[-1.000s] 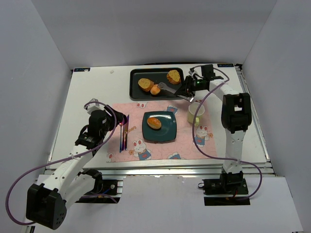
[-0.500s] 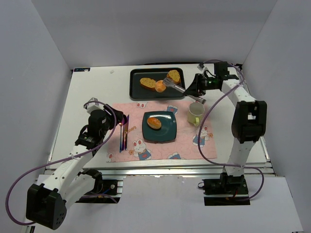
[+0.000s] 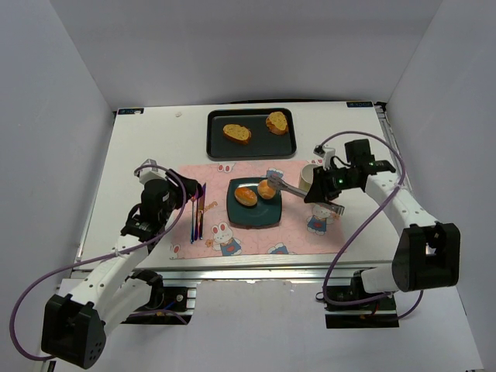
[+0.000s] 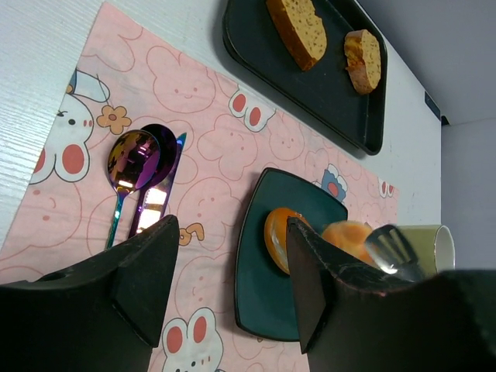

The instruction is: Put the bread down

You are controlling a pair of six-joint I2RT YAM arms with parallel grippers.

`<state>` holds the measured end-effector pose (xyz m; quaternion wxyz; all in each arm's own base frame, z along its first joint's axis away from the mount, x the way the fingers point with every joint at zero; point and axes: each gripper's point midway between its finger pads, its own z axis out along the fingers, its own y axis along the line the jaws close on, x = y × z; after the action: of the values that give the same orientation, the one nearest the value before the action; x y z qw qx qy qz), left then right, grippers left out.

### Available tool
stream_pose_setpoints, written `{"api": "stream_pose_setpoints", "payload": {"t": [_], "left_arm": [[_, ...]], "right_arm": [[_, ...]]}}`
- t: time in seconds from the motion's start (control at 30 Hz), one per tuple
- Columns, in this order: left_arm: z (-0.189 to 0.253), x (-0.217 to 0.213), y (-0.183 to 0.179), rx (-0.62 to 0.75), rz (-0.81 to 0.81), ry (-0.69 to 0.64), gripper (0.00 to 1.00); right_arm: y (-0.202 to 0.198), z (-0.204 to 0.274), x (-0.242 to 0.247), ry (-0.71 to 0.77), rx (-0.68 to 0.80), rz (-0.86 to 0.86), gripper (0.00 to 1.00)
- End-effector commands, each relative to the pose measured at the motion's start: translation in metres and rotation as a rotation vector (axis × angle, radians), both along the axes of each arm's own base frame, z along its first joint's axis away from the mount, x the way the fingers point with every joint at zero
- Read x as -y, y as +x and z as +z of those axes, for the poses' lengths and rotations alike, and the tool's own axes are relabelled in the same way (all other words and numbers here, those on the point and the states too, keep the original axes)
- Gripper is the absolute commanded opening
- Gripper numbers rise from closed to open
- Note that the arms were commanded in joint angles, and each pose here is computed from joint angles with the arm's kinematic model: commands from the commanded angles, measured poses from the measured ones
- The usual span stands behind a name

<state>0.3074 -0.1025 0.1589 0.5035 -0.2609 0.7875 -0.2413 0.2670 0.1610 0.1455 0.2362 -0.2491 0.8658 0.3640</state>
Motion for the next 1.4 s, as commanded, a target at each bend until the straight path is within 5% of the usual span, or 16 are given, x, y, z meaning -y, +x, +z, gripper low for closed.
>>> {"api": "stream_pose_setpoints", "payload": {"t": [0.0,0.17,0.4,0.57,1.37], "left_arm": [[0.01,0.003,0.0,0.044,-0.01,-0.031,0.67],[0.011,0.001,-0.002,0.053,-0.007,-0.034,0.67],[0.011,-0.001,-0.006,0.06,0.003,-0.041,0.67],[0.012,0.0,-0.005,0.058,0.0,-0.042,0.67],[0.015,0.002,-0.002,0.064,-0.008,-0.044,0.67]], "right_arm": [[0.0,-0.007,0.009,-0.084,0.11,0.016,0.0],[-0.004,-0.024,0.009,-0.115,0.072,0.002,0.06],[0.007,-0.017,0.009,-0.131,0.122,-0.038,0.31],[0.014,-0.009,0.009,-0.131,0.149,-0.046,0.4],[0.015,0.028,-0.003,-0.088,0.285,0.028,0.4]]}}
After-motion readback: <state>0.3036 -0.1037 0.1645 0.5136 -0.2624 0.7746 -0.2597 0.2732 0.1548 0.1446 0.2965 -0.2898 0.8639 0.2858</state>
